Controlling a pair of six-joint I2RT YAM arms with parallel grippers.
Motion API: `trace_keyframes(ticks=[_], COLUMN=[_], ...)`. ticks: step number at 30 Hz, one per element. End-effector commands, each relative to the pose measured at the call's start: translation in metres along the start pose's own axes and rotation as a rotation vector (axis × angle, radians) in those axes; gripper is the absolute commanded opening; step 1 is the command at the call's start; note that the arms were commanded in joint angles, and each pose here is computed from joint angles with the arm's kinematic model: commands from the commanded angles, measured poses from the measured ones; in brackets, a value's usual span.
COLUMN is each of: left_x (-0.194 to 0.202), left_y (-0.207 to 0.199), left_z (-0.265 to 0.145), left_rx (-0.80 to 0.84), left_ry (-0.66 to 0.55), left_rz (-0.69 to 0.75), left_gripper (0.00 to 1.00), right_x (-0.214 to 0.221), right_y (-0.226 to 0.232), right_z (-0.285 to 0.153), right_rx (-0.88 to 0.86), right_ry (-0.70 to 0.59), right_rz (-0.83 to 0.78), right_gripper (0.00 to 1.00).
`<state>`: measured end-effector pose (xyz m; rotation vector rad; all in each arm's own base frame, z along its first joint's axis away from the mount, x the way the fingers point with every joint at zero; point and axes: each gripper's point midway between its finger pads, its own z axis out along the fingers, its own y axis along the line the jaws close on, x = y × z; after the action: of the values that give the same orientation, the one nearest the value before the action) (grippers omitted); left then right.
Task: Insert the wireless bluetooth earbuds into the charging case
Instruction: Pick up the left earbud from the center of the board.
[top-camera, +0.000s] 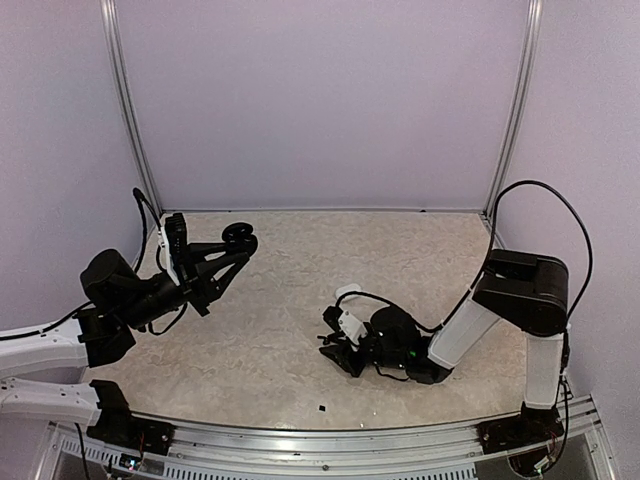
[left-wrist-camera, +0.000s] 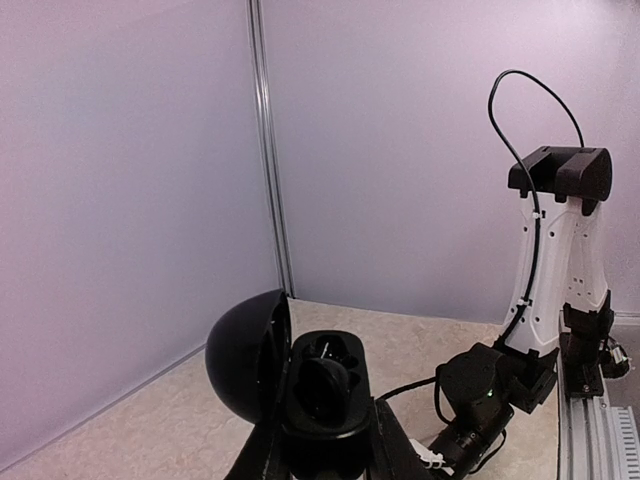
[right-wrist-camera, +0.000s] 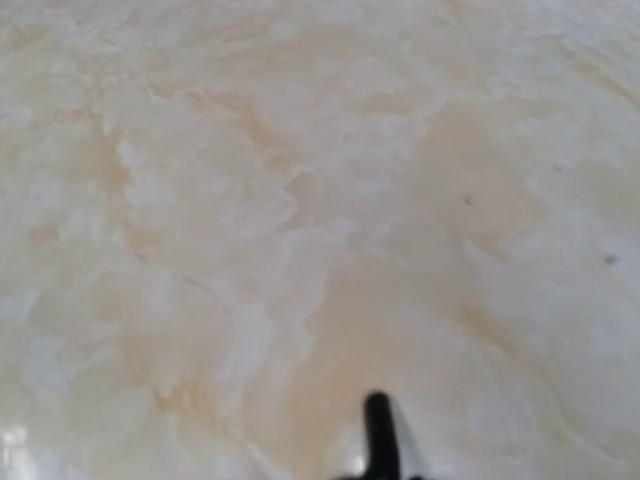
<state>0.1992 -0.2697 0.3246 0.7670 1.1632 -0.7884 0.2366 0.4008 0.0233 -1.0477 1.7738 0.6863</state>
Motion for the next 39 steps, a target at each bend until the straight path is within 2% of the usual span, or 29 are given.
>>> trace_keyframes(ticks=[1, 10, 22, 32, 39], left_x=[-0.008, -0.008, -0.007, -0.003, 0.006], left_y=[0.002, 0.002, 0.002, -0.003, -0.017], left_z=[-0.002, -0.002, -0.003, -0.003, -0.005], left_rx=[-0.003, -0.004, -0.007, 0.022, 0.111], left_ry=[-0.03, -0.03, -0.022, 0.004, 0.088], left_rz=[0.023, 0.025, 0.024, 0.013, 0.047], left_gripper=[0.0, 0.0, 0.0, 0.0, 0.0], right_x=[0.01, 0.024, 0.025, -0.037, -0.092], right_y=[0.003, -0.011, -0.006, 0.006, 0.018], right_z=[0.01, 0.011, 0.009, -0.016, -0.052], right_rx=[0.021, 0.101, 0.074, 0.006, -0.062], right_ry=[0.044, 0.103, 0.133, 0.08, 0.046], right_rz=[-0.026, 0.001, -0.002, -0.055, -0.123], right_gripper=[0.36, 0.28, 0.2, 0.15, 0.12])
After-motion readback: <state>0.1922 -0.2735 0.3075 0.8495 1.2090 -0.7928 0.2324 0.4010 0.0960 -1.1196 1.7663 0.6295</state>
